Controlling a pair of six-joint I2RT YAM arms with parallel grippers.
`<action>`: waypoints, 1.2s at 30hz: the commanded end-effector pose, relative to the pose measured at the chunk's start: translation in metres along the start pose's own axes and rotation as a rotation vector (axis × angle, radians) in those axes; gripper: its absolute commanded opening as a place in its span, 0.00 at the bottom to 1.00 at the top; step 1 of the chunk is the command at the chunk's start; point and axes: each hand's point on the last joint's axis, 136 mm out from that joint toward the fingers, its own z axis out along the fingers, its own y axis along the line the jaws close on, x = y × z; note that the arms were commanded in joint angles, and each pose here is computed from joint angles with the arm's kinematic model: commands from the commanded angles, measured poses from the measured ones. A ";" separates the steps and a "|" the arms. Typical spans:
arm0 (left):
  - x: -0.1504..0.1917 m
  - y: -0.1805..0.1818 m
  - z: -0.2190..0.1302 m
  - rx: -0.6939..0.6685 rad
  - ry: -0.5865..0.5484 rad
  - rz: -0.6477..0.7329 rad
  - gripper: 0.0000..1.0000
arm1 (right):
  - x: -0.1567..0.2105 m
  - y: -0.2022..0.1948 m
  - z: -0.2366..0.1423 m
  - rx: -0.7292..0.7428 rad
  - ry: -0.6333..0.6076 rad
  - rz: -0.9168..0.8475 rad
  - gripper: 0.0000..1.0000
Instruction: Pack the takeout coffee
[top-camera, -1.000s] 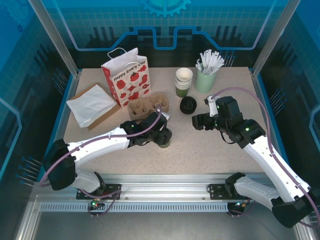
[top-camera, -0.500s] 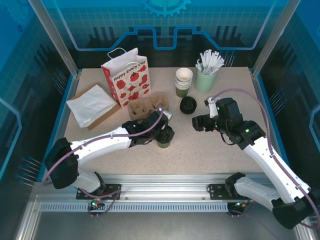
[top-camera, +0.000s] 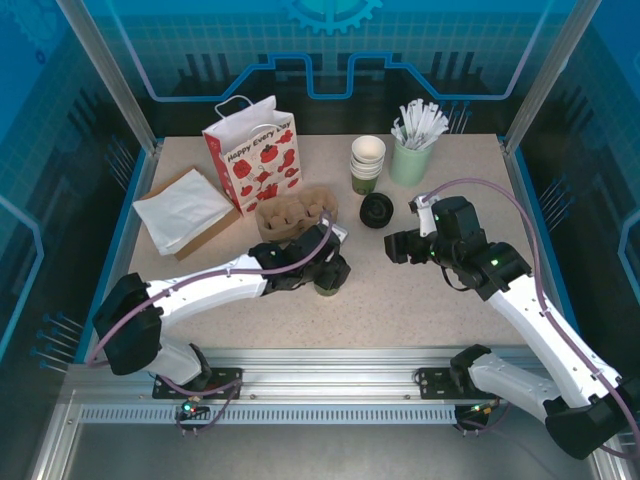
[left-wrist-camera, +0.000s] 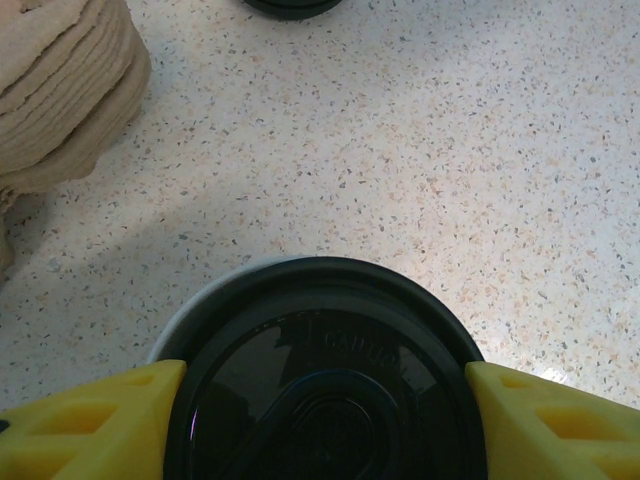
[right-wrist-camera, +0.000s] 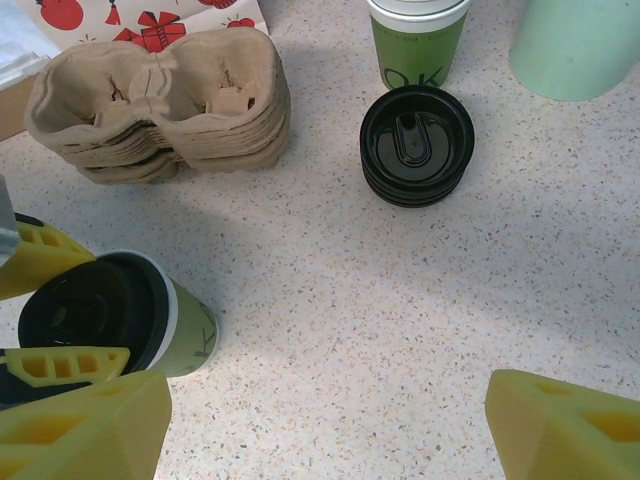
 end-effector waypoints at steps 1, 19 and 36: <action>0.008 0.004 0.006 -0.043 0.029 0.049 0.65 | 0.000 -0.001 0.000 -0.005 -0.008 -0.002 0.83; 0.001 0.006 -0.003 -0.075 -0.010 0.085 0.65 | 0.003 -0.001 0.001 -0.009 0.000 -0.005 0.84; -0.007 0.002 -0.013 -0.036 -0.051 0.056 0.66 | 0.005 0.000 0.003 -0.014 0.008 -0.008 0.84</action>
